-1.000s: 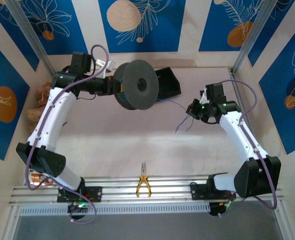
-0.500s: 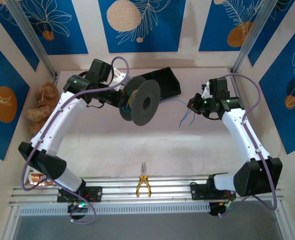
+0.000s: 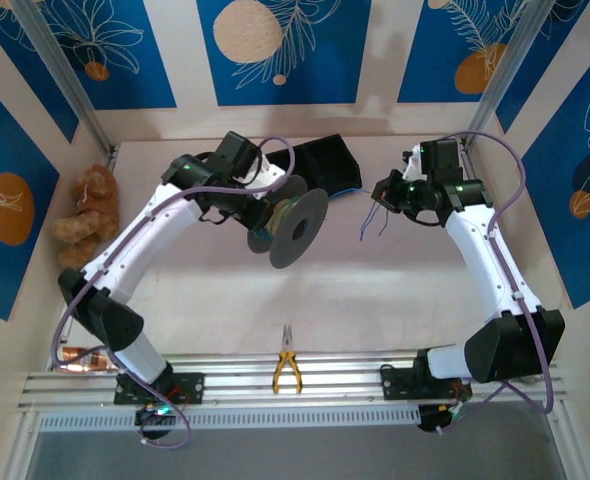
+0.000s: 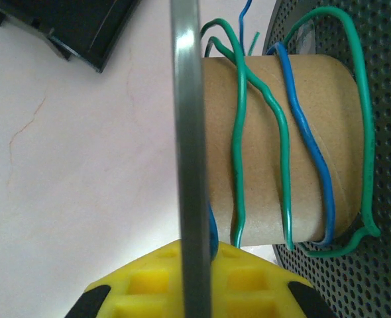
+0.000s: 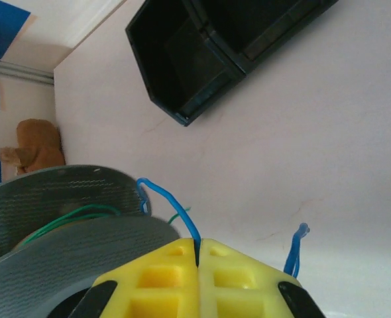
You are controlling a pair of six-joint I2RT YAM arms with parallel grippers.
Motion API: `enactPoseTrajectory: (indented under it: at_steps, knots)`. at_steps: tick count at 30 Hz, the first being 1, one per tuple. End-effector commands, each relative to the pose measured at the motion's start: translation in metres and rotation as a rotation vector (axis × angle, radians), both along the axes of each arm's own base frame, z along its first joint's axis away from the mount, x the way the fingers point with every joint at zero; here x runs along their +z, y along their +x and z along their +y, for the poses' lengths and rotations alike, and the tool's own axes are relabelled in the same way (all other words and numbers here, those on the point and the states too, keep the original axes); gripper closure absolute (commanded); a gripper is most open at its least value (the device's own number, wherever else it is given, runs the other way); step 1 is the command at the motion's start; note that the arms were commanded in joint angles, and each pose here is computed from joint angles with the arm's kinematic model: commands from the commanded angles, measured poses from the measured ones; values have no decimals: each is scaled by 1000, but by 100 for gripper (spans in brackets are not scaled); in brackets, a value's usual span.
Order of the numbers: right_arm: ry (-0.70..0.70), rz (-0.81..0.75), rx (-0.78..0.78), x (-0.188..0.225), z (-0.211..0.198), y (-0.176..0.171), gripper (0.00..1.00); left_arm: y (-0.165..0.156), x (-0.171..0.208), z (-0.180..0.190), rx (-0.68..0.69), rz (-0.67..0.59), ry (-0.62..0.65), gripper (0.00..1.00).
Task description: Wrap the cables
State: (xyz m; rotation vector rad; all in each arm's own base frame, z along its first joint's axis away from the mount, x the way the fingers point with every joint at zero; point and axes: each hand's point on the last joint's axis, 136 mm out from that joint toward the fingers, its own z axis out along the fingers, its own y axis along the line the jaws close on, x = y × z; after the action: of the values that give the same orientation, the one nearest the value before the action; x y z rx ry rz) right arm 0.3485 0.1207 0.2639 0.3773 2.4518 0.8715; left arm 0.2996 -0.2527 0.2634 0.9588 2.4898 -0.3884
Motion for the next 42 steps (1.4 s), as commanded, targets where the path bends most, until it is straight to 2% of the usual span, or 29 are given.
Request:
enactPoseTrajectory:
  at_steps: [1, 12, 23, 31, 42]
  knots:
    - [53, -28, 48, 22, 15, -2, 100, 9, 8, -1, -5, -68, 42, 100]
    - [126, -68, 182, 59, 67, -10, 100, 29, -9, -1, 53, -87, 179, 100]
    - [159, -102, 334, 87, 135, -32, 100, 48, -8, 1, 175, -106, 218, 100]
    - [209, -87, 417, 89, 174, -63, 100, 66, 13, 2, 332, -137, 148, 100]
    - [214, -14, 466, 58, 210, -89, 100, 78, 58, 14, 549, -236, -34, 100]
